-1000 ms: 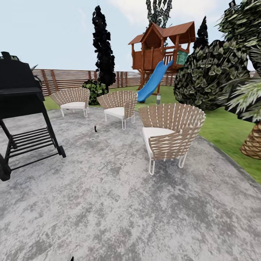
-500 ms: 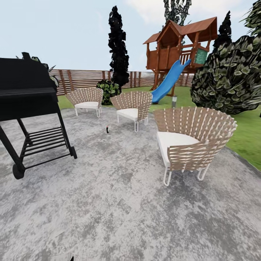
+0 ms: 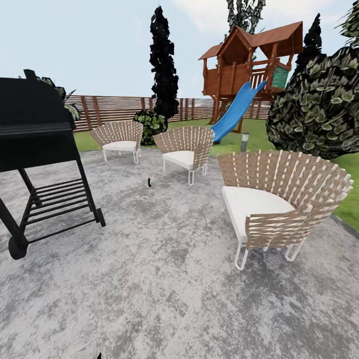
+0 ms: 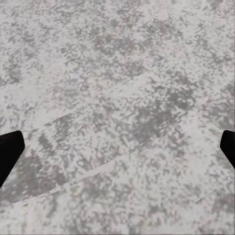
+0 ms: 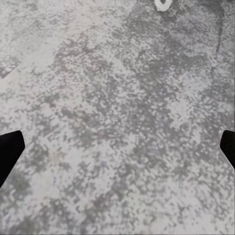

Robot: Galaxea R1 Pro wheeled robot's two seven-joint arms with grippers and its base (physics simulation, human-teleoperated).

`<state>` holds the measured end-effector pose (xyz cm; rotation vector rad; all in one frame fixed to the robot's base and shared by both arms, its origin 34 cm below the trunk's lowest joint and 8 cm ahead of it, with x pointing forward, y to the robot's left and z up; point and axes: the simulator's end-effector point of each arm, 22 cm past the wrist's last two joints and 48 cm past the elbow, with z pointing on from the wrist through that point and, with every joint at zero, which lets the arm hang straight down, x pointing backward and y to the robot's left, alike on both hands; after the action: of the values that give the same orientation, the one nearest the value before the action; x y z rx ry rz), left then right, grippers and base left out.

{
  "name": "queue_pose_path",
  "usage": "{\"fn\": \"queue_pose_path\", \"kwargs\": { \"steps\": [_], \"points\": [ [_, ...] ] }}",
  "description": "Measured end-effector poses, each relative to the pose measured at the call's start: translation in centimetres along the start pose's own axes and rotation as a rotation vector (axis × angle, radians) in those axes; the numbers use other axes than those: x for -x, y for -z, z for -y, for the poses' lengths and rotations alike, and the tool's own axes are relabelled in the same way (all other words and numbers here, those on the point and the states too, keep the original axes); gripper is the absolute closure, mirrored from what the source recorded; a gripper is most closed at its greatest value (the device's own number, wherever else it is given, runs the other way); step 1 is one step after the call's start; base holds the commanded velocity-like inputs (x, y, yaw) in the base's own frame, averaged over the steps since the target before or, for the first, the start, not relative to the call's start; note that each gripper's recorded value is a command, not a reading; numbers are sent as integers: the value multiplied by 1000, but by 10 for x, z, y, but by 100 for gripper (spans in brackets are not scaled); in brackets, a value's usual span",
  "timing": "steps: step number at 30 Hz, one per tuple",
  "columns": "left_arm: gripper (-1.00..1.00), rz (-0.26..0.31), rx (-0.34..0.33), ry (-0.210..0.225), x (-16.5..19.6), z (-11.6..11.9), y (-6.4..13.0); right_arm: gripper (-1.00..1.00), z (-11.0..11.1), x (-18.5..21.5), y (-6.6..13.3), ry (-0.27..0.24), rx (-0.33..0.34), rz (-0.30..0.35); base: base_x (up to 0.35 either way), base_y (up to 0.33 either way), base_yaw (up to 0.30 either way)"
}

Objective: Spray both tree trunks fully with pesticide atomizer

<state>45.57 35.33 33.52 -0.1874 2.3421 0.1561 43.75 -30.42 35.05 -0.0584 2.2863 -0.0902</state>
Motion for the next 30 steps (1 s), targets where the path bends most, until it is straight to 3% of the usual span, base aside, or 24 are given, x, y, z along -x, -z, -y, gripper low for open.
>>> {"fn": "queue_pose_path", "kwargs": {
  "steps": [20,30],
  "points": [
    [-100,0,0,0,0,0,0,-100,0,0,0,-1,0,0,340,107,4],
    [-100,2,0,0,1,0,0,-100,0,0,0,-1,0,0,339,2,185]
  ]
}}
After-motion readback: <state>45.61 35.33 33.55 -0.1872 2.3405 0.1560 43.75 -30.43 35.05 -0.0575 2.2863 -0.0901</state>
